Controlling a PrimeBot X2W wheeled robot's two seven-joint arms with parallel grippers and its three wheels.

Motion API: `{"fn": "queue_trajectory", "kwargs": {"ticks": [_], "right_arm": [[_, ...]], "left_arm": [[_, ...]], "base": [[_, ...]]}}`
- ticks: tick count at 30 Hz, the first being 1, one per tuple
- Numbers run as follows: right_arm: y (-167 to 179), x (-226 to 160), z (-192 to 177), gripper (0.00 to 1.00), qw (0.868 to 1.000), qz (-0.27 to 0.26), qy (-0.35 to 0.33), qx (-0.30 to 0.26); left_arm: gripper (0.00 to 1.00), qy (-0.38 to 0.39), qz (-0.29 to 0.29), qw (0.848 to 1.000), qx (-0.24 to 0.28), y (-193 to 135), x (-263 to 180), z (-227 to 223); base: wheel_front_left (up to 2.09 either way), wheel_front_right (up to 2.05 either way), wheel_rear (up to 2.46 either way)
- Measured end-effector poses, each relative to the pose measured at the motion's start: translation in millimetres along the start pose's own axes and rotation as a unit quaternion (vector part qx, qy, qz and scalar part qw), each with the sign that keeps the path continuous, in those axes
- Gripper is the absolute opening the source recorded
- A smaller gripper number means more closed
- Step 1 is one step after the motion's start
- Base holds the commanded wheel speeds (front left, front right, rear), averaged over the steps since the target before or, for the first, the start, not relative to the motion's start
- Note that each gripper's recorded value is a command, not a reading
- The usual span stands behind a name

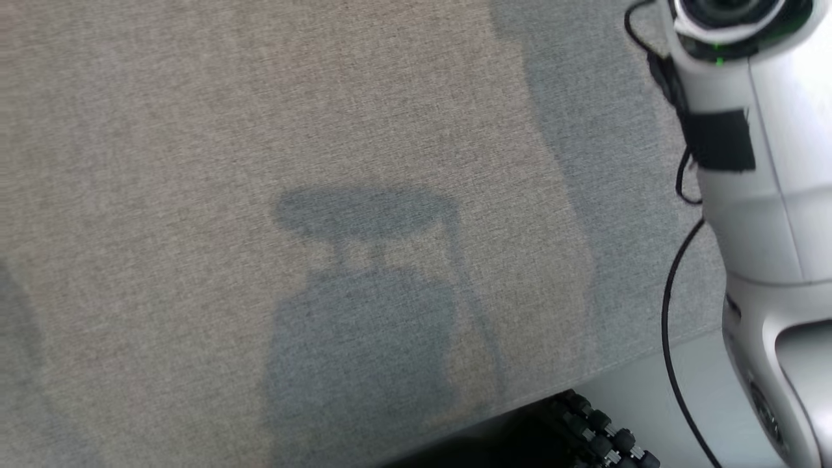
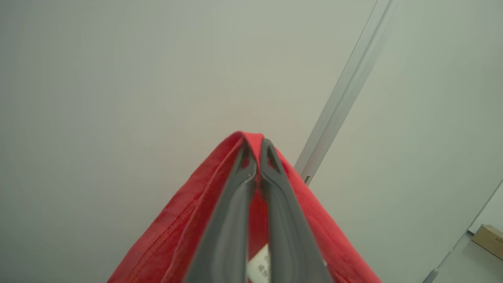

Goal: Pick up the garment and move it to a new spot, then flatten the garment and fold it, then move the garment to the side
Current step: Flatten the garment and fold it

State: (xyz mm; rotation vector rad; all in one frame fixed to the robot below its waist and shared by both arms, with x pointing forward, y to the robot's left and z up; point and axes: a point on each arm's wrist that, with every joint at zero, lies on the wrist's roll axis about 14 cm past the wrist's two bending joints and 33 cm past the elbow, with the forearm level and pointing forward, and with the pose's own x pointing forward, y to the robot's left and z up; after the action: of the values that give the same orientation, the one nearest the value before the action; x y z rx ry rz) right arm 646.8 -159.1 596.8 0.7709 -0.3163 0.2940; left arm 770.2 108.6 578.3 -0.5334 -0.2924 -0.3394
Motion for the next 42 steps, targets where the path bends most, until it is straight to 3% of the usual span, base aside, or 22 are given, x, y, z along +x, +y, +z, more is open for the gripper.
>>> {"fn": "queue_trajectory", "kwargs": {"ticks": [7, 13, 19, 25, 32, 42], "right_arm": [[-12, -45, -8, 0.0, 0.999, -0.03, 0.019, 0.018], [-25, -104, -11, 0.0, 0.996, -0.084, 0.026, 0.029], [-29, -172, -14, 0.0, 0.988, -0.144, 0.028, 0.041], [-29, -231, -15, 0.0, 0.977, -0.205, 0.026, 0.058], [-15, -265, -16, 0.0, 0.972, -0.225, 0.033, 0.065], [5, -296, -13, 0.0, 0.969, -0.232, 0.032, 0.079]], "left_arm": [[0.0, 0.039, 0.01, 0.999, -0.023, 12, -48, -21], [0.0, 0.078, 0.024, 0.995, -0.06, 10, -118, -39], [0.0, 0.133, 0.046, 0.988, -0.057, 4, -206, -48], [0.0, 0.098, 0.112, 0.985, -0.083, -3, -270, -23], [0.0, 0.063, 0.185, 0.976, -0.097, -15, -333, 0], [0.0, 0.086, 0.214, 0.968, -0.095, -37, -387, 2]], "base": [[0.0, 0.0, 0.0], [0.0, 0.0, 0.0], [0.0, 0.0, 0.0], [0.0, 0.0, 0.0], [0.0, 0.0, 0.0], [0.0, 0.0, 0.0]]}}
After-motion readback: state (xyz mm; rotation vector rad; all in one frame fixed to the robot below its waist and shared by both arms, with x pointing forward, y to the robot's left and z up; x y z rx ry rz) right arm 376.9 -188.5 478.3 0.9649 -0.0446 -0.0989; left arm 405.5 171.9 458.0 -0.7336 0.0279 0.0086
